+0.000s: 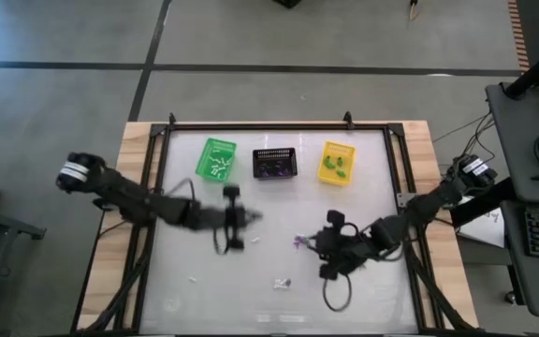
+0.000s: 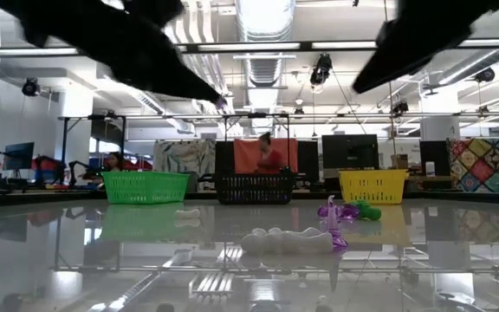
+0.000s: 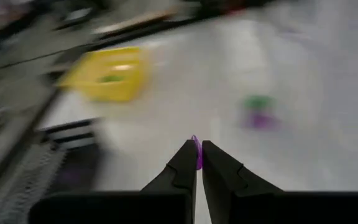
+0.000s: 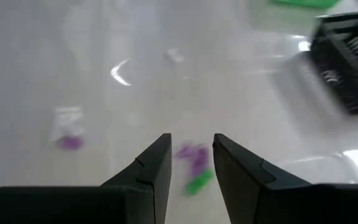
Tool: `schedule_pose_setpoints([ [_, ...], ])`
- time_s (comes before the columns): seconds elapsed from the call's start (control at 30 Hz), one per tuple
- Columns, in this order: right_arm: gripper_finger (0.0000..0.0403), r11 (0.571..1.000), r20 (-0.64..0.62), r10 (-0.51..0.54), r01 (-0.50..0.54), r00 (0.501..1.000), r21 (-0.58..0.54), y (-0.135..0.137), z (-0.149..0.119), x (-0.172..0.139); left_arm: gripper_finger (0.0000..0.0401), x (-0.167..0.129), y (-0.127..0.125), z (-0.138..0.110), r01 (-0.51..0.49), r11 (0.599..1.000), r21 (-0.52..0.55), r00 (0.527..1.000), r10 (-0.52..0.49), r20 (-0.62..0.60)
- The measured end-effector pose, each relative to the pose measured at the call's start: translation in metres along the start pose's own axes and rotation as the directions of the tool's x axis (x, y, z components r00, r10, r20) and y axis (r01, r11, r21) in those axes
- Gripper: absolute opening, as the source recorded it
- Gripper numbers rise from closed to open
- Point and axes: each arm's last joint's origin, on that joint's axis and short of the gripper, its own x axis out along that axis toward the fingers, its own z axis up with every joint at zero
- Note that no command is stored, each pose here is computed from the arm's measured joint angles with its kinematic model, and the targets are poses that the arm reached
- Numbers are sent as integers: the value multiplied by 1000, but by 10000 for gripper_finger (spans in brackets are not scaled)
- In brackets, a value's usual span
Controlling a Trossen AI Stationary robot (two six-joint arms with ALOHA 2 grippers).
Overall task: Sort Halloween decoration
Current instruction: Put the purple witch hat toy into the black basket
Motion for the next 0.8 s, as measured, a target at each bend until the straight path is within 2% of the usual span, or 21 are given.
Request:
schedule_pose_setpoints([
  [0.1, 109, 999, -1, -55, 55, 999, -2, -16, 7, 9, 0, 14, 54, -4, -171, 982, -86, 985, 170, -18],
  [0.13, 109, 998, -3, -70, 70, 998, 3, -21, 9, 12, 0, 18, 71, -6, -194, 975, -109, 981, 193, -19],
  [0.23, 109, 994, -11, -108, 108, 994, 7, -35, 14, 19, 0, 27, 119, -13, -157, 969, -188, 987, 162, 11],
  [0.33, 109, 992, -19, -128, 128, 992, 14, -44, 17, 23, 0, 36, 149, -17, -92, 961, -261, 994, 103, 31],
  [0.4, 109, 990, -21, -139, 139, 990, 20, -48, 19, 25, 0, 44, 158, -18, -84, 959, -272, 995, 94, 22],
  [0.57, 109, 987, -25, -158, 158, 987, 29, -55, 21, 28, 0, 64, 162, -21, -84, 963, -256, 996, 82, -17],
  [0.67, 109, 986, -19, -160, 161, 987, 48, -56, 24, 27, 1, 74, 166, -27, -130, 949, -288, 991, 117, -62],
  [0.8, 109, 986, -7, -156, 156, 988, 64, -56, 29, 26, 22, 84, 168, -35, -147, 943, -298, 987, 120, -107],
])
